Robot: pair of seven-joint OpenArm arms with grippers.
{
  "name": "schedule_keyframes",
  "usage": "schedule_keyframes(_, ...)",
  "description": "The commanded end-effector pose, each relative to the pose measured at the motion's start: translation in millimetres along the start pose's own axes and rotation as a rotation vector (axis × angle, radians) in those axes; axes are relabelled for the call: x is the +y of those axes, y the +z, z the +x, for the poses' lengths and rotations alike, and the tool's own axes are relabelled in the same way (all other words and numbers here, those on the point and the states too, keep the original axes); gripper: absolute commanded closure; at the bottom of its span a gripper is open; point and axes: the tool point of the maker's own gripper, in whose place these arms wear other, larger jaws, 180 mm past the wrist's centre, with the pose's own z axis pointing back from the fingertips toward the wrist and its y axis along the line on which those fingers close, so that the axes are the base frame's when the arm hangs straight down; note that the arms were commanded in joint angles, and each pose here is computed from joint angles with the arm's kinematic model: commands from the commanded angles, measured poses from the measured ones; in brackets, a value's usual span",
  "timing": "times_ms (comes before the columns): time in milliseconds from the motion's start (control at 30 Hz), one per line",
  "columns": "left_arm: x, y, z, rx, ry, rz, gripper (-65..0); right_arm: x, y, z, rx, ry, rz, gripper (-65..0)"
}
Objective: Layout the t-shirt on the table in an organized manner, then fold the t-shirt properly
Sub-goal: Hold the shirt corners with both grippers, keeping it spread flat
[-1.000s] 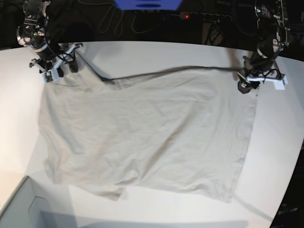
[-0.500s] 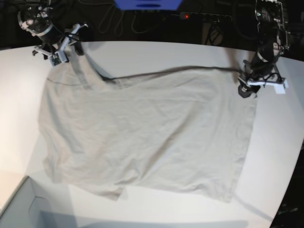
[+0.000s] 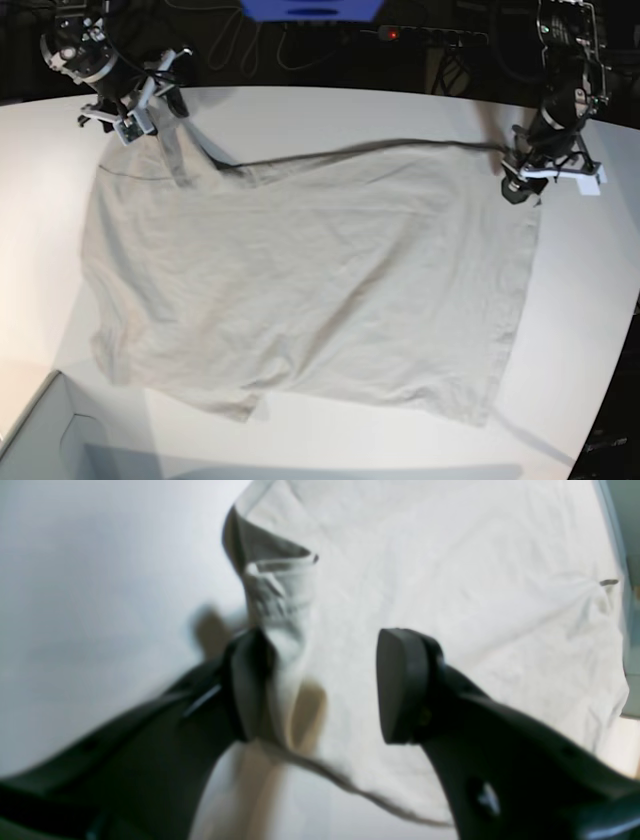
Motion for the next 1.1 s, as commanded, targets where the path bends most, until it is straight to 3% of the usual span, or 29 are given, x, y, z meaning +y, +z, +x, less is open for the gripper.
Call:
schedule_keyframes(0, -4.6, 1.4, 12.9, -0.033, -0.006, -0.018, -33.8, -3.0, 4.3, 5.8, -0.025, 0.01, -0.003, -32.4)
schedule_keyframes(400, -4.1, 1.7, 12.4, -0.032, -0.006, -0.016, -33.8, -8.6, -6.9, -17.5, 0.032, -0.029, 0.009, -29.4)
schedule_keyframes(467, -4.1, 1.7, 12.4, -0.032, -0.006, -0.016, -33.8, -8.4, -6.8, -15.8, 0.028, -0.028, 0.008, -22.3)
schedule_keyframes(600, -5.0, 1.1, 13.4, -0.034, -0.007, -0.018, -33.8, -7.5, -6.3, -15.9, 0.027, -0.028, 0.009, -0.6)
schedule_keyframes(1067, -7.1, 0.2, 15.6, -0.04, -0.007, -0.022, -33.8, -2.6, 6.8, -7.2, 0.006, 0.007, 0.005, 0.0)
